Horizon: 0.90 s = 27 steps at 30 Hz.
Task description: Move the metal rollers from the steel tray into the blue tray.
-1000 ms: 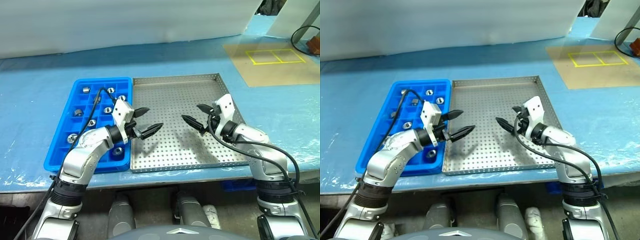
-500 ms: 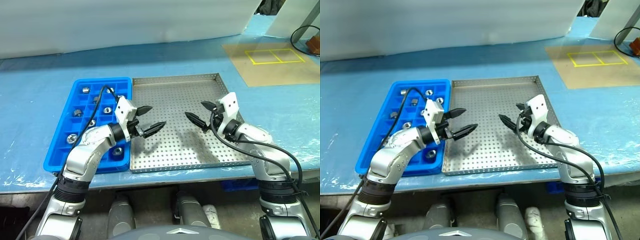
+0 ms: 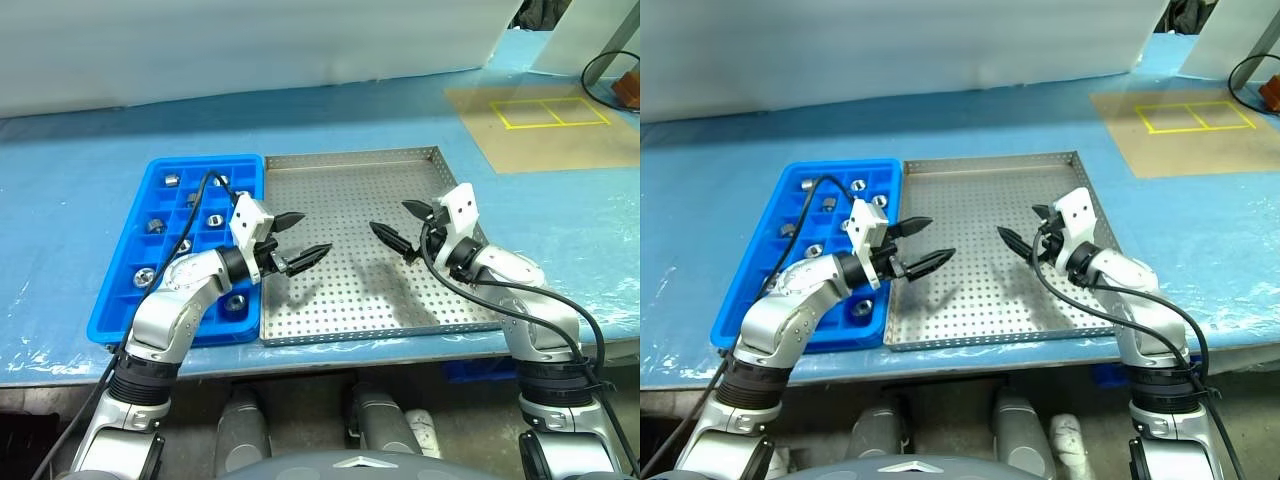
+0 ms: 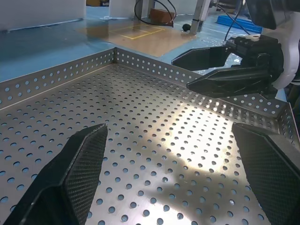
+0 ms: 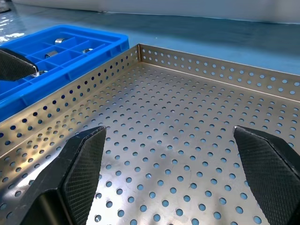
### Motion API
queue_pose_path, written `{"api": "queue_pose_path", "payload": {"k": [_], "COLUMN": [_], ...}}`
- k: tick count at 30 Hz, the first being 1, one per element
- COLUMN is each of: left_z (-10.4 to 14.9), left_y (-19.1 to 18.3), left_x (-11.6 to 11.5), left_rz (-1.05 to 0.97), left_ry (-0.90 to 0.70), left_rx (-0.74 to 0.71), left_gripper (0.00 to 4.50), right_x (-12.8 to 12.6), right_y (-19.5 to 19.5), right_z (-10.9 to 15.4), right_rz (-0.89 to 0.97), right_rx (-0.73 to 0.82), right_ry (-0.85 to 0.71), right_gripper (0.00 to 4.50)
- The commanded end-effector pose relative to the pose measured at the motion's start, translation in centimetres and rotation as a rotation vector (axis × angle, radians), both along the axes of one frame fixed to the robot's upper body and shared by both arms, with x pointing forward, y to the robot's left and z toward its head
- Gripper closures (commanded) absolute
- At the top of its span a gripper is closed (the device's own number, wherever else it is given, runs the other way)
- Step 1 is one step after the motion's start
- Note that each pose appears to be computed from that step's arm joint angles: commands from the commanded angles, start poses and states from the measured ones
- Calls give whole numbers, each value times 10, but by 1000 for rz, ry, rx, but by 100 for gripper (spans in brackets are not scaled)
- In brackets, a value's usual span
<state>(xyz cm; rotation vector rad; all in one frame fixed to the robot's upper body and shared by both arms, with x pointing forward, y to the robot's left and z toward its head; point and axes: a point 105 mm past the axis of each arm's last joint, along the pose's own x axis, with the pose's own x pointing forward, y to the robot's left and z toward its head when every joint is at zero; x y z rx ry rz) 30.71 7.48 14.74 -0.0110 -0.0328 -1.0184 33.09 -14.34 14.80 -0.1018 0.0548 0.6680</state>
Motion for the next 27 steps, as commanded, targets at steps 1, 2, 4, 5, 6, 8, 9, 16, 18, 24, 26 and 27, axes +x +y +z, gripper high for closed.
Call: {"api": "queue_pose_path", "payload": {"k": [1,2,4,5,6,8,9,16,18,24,26,27], "left_z": [8,8,8,8,8,8,8,8,8,8,8,8], "left_y": [-2,-2,-2,-2,-1,-1,-1,-2,-3,-4,-4,-5], "left_x": [-4,-4,-4,-4,-4,-4,-4,-5,-5,-5,-5,-5], "left_rz": [-21,-21,-20,-20,-19,-18,-17,-21,-22,-24,-23,-23], "left_ry": [-49,-49,-49,-49,-49,-51,-51,-53,-54,-57,-57,-58], "left_rx": [5,5,5,5,5,5,5,5,6,7,7,7], "left_gripper": [1,1,1,1,1,1,1,1,1,1,1,1], "right_x": [0,0,1,2,2,3,3,4,5,4,4,5], "right_y": [3,3,3,4,4,4,4,5,5,7,7,8], "right_z": [15,15,15,16,16,17,16,18,18,16,16,16], "right_rz": [18,19,21,22,23,26,27,32,31,34,36,36], "right_rx": [2,1,2,3,3,3,1,4,5,-1,0,1], "right_ry": [-64,-64,-65,-67,-70,-71,-70,-75,-77,-74,-74,-76], "right_gripper": [4,4,4,4,4,4,4,4,4,4,4,4]}}
